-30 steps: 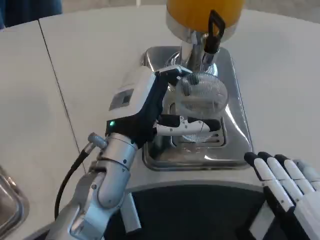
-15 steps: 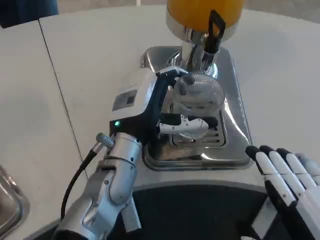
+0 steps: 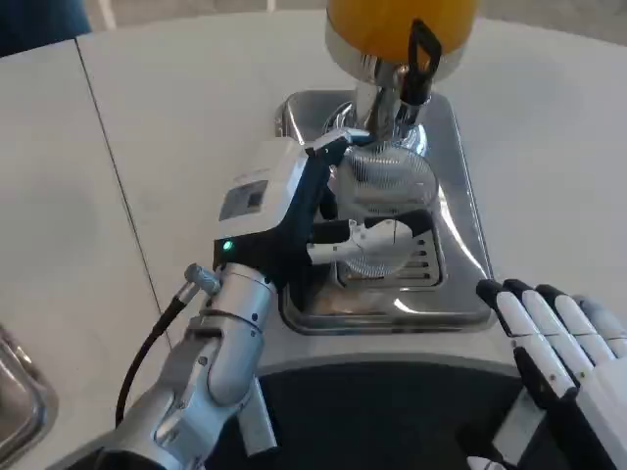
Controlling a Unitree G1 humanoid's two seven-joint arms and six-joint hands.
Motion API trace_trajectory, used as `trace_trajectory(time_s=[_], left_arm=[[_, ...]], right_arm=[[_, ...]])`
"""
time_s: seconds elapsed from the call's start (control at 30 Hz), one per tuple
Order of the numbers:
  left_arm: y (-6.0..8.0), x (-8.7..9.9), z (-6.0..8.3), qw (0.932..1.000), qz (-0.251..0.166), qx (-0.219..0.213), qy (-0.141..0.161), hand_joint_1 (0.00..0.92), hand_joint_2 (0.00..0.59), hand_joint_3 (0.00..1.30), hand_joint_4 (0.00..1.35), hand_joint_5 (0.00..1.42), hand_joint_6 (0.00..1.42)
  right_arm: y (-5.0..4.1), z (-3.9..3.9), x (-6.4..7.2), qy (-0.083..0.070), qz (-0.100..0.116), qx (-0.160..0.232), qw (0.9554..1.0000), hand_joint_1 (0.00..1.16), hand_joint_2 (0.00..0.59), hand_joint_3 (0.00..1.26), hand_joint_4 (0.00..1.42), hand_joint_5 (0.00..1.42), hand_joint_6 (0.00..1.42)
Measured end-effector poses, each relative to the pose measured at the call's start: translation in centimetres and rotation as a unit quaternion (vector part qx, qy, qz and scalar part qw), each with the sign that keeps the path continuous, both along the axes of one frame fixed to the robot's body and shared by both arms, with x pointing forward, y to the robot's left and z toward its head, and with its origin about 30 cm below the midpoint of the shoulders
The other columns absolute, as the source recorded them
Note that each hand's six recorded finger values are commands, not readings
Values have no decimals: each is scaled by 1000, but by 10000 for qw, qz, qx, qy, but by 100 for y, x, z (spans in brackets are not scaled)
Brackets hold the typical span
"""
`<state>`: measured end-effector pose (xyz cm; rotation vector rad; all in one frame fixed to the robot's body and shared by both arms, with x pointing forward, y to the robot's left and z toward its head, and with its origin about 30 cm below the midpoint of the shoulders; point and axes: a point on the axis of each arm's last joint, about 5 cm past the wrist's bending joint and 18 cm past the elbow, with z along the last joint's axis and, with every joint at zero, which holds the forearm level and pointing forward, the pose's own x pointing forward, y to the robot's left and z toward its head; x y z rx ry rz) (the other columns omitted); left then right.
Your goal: Grasp the cup under the faucet to collect the drink, then remove the cup.
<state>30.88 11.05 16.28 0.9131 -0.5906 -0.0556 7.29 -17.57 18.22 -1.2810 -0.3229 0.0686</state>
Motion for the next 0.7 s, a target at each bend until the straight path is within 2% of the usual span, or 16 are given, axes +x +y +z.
trace_trajectory(time_s=[0.13, 0.2, 0.27, 0.43, 0.57, 0.7], left_arm=[[-1, -11, -16, 10000, -24, -6, -9, 259, 48, 346, 430, 814, 1007], [1, -17, -30, 10000, -4, -30, -20, 220, 36, 277, 325, 662, 801], [4, -28, -39, 10000, -8, -62, -28, 157, 16, 244, 296, 624, 722], [61, -48, 3, 9998, 1, -149, -159, 58, 0, 228, 280, 611, 712], [155, -52, 54, 9991, 132, -302, -265, 24, 0, 228, 280, 605, 693], [188, -74, 97, 9984, 132, -419, -363, 4, 0, 228, 280, 599, 688]], right_arm=[[-3, 0, -2, 6, -5, 7, 10000, 249, 484, 0, 0, 0, 0], [-7, 2, -3, 11, -12, 8, 10000, 247, 485, 0, 0, 0, 0], [-19, 4, -7, 11, -37, 22, 10000, 246, 485, 0, 0, 0, 0], [-25, 7, -6, 8, -41, 36, 10000, 242, 486, 0, 0, 0, 0], [-20, 17, 12, -12, -2, 25, 10000, 239, 482, 0, 0, 0, 0], [-14, 25, 29, -49, 35, 28, 10000, 235, 478, 0, 0, 0, 0]])
